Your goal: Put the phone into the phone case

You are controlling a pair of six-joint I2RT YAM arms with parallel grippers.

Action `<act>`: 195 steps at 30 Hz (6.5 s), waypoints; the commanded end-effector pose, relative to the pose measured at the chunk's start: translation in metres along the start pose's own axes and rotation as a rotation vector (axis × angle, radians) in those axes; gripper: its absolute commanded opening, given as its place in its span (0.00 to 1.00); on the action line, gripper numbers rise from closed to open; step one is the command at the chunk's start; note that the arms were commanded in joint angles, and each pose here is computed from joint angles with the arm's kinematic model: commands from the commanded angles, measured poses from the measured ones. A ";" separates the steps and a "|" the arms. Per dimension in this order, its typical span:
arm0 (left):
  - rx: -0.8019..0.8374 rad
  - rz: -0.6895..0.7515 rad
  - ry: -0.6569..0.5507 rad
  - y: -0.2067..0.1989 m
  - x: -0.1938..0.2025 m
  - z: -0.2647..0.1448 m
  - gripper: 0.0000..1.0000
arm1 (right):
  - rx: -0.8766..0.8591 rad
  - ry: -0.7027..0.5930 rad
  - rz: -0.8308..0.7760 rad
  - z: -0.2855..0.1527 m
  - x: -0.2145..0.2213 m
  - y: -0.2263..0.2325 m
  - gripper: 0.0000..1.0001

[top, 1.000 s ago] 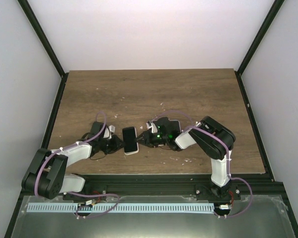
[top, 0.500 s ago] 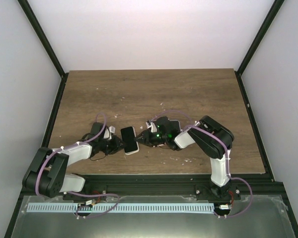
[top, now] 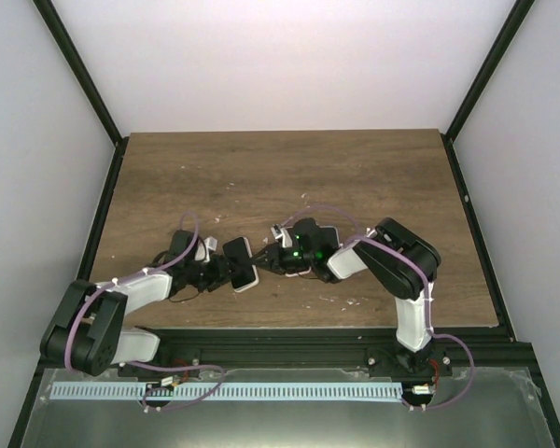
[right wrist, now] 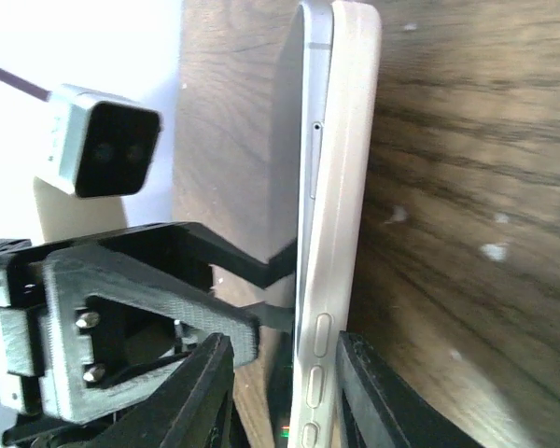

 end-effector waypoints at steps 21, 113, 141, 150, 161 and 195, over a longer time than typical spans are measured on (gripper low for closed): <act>0.042 0.011 0.083 0.002 0.019 0.005 0.30 | -0.100 0.245 -0.155 0.029 0.026 0.038 0.26; 0.744 0.441 -0.299 -0.200 0.024 -0.185 0.00 | -0.468 -0.020 -0.508 -0.126 0.047 0.220 0.25; 0.621 0.572 -0.112 -0.186 0.042 -0.166 0.00 | -0.456 -0.203 -0.583 -0.159 0.011 0.266 0.01; 0.590 0.551 -0.098 -0.179 0.036 -0.154 0.00 | -0.417 -0.201 -0.604 -0.161 0.012 0.265 0.31; 0.651 0.572 -0.124 -0.194 0.037 -0.168 0.20 | -0.489 -0.099 -0.562 -0.148 0.021 0.255 0.01; 0.614 0.444 -0.115 -0.164 0.049 -0.157 0.50 | -0.392 -0.498 -0.396 -0.188 -0.041 0.272 0.01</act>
Point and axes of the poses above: each gripper's point midway between its finger pads, its own z axis out along the fingers, its own y axis along the line the jaws close on, x = y × z, the point moved 3 cm from there along -z, back along the fingers
